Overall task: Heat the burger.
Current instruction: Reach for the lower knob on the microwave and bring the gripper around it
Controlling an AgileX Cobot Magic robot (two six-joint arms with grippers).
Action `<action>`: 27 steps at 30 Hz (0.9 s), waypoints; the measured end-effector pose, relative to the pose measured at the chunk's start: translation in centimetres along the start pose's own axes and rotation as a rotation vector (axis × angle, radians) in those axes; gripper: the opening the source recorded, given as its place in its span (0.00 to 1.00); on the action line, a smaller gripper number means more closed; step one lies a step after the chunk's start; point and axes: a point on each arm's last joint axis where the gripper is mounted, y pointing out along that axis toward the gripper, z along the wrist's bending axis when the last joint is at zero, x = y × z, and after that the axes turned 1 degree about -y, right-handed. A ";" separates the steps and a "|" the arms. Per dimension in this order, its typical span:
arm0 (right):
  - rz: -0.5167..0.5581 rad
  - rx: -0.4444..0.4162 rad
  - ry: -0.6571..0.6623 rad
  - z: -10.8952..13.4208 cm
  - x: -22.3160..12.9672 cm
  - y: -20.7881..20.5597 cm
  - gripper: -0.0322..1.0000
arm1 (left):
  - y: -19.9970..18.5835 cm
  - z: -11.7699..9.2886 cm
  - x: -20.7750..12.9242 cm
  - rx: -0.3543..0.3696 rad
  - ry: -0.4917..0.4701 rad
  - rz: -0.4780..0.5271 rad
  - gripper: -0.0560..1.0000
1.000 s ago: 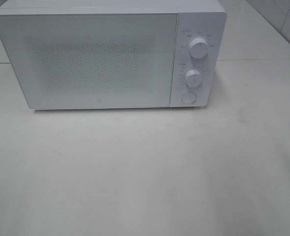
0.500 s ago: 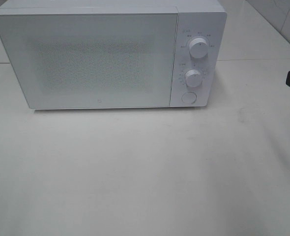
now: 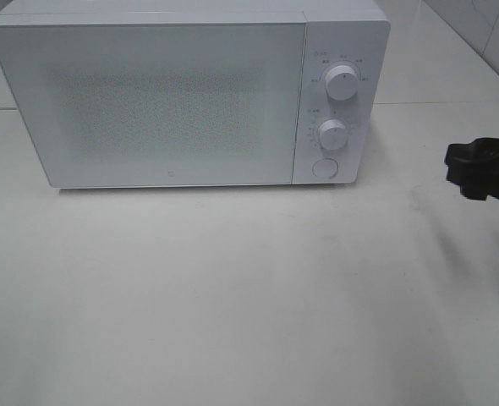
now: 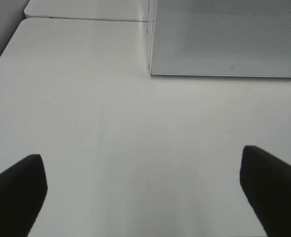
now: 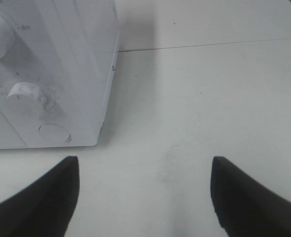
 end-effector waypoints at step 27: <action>-0.184 0.015 -0.191 8.1 -3.9 0.9 0.73 | 0.0 0.0 0.0 0.000 0.000 0.000 0.99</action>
